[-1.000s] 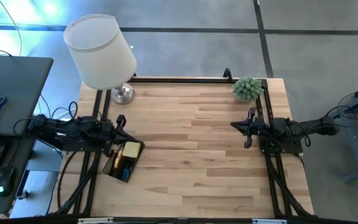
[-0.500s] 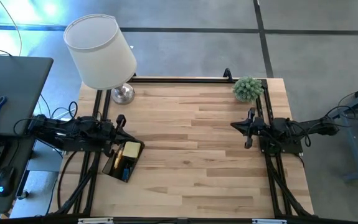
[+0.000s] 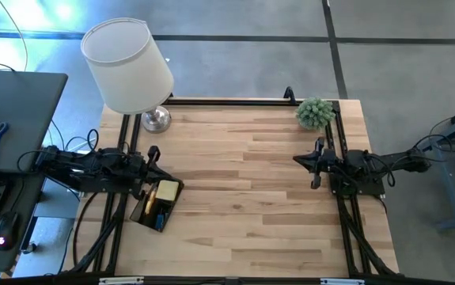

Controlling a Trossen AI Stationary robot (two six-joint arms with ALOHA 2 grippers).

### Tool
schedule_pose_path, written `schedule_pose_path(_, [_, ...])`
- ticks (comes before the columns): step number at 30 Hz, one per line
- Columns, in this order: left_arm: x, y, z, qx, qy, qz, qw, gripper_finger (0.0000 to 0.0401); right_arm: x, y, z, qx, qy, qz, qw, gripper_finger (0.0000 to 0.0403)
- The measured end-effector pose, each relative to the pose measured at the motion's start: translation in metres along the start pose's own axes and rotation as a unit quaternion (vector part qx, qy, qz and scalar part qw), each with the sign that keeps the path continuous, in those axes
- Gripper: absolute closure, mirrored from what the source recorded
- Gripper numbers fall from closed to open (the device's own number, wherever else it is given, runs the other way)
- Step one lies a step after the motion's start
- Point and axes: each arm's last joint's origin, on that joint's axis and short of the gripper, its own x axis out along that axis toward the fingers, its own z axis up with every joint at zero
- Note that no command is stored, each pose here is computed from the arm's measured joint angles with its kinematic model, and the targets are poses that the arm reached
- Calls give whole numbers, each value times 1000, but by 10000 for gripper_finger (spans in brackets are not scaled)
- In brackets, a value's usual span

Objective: Pick and place office supplies into organizer
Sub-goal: Return to Home Position

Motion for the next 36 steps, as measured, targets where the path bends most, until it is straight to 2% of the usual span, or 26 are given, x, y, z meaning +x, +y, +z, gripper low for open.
schedule_pose_path(36, [0,0,0,0,0,0,1000,392,0,0,0,0,0,0,1000,402])
